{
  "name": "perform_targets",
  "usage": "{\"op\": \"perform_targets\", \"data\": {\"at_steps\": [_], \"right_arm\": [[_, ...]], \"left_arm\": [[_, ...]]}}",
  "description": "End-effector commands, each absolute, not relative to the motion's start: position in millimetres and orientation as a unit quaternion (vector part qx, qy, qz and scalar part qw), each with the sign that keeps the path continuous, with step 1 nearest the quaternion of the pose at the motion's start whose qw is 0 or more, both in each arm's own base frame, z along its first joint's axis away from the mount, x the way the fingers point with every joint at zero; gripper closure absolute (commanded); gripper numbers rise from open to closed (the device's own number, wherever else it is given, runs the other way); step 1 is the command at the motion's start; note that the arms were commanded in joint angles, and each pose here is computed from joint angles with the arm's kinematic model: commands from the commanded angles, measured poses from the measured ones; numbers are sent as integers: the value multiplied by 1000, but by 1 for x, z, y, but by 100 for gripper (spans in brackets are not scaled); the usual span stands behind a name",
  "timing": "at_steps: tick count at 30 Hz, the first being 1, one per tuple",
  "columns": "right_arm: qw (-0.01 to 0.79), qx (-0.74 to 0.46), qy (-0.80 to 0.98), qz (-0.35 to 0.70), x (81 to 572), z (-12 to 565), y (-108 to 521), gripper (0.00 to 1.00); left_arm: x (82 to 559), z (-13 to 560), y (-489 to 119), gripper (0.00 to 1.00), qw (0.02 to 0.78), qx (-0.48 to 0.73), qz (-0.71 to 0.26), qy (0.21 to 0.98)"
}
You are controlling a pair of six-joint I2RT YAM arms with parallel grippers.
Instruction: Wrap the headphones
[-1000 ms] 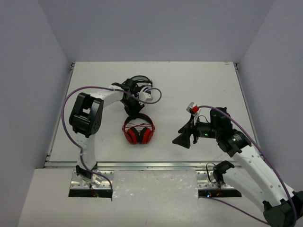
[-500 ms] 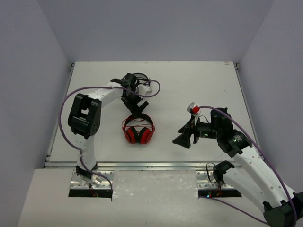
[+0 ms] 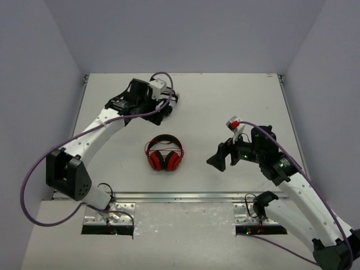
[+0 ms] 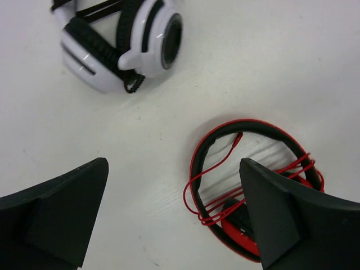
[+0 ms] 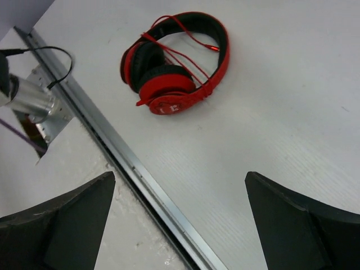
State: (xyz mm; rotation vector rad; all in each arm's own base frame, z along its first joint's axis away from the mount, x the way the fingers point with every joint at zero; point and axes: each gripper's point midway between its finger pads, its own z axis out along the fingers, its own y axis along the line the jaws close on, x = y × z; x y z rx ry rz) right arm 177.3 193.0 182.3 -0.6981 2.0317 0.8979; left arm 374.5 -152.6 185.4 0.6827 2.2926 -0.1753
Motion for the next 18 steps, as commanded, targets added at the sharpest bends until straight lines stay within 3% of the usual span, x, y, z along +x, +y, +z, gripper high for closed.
{"op": "perform_targets", "data": {"at_steps": [1,4,8,13,18], "right_arm": [[446,-198,827,278,204,206,167,1],[470,-107,862,160,222,209,120,1],[484,-51,873,29,222,214,64,1],[491,-45,870,-1,213,207,47,1],[495,-48,868,9,211,197,49,1]], "left_arm": [[379,236,-105,0,482,14,-8,876],[336,262,-41,0,543,-144,57,825],[280,255,10,0,550,-253,115,787],[240,248,32,0,596,-277,98,747],[235,265,30,0,640,-265,62,719]]}}
